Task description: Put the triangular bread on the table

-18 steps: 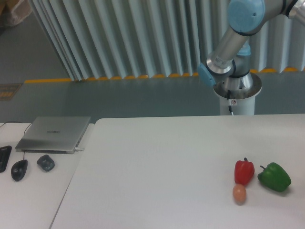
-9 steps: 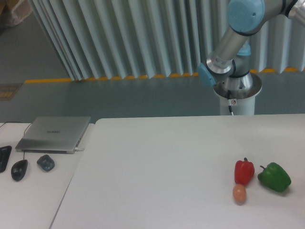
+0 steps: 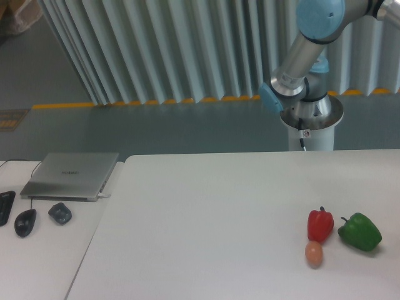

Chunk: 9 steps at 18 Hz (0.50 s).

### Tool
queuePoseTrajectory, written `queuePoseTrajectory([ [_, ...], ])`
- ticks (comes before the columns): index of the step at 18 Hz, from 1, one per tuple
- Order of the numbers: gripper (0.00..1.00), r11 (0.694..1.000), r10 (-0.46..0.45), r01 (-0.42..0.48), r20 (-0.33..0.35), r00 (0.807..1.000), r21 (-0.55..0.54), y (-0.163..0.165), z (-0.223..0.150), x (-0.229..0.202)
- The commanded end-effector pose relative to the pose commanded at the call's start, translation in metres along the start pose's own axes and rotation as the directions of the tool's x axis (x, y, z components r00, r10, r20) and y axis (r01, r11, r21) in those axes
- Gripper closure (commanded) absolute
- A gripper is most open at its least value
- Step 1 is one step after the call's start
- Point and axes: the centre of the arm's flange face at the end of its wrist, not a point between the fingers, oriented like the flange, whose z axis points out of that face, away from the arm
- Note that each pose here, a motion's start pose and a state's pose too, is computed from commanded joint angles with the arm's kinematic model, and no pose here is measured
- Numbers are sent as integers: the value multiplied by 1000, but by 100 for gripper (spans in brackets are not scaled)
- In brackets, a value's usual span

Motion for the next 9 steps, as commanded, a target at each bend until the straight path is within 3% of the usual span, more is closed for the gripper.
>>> queuePoseTrajectory([
  [4, 86, 997, 3, -7, -58, 998, -73, 10, -35, 35],
  [9, 86, 996, -19, 13, -70, 997, -87, -8, -59, 105],
])
